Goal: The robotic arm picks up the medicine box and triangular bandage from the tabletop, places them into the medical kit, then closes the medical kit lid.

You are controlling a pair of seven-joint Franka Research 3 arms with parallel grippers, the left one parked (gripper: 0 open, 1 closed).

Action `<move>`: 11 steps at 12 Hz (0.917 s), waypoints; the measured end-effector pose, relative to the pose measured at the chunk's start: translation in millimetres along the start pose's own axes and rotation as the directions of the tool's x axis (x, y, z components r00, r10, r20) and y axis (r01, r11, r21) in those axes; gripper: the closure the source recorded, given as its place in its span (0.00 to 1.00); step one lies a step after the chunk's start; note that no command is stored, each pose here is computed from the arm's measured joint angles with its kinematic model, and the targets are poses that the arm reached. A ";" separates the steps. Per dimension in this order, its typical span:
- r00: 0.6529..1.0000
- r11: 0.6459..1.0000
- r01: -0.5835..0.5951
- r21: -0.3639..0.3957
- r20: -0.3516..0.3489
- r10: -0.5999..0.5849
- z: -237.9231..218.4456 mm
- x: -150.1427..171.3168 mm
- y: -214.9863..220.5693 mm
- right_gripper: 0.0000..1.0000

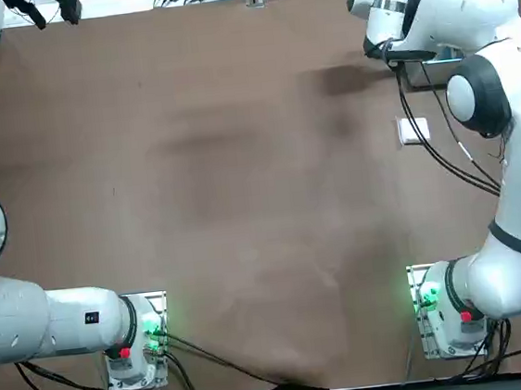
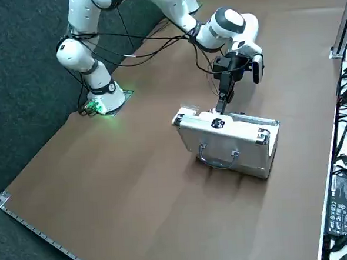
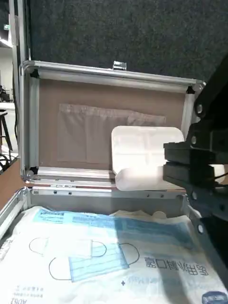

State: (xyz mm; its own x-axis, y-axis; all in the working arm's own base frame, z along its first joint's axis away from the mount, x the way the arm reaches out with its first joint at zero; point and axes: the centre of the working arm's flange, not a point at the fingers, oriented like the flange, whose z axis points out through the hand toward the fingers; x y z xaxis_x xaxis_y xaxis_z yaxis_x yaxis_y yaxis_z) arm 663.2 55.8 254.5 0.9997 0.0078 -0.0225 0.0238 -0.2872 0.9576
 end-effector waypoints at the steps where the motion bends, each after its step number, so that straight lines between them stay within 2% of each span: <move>1: 1.000 1.000 0.003 0.000 0.000 -0.003 0.6 0.0 -1.9 0.99; 11: 1.000 1.000 0.021 0.020 0.003 -0.021 20.2 0.8 -16.8 0.94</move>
State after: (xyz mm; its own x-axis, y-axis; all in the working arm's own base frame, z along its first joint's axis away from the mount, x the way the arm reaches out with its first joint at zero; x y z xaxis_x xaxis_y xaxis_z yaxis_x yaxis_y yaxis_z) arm 663.6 41.3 232.6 0.9990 0.0114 -0.0437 0.0451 -0.3063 0.9509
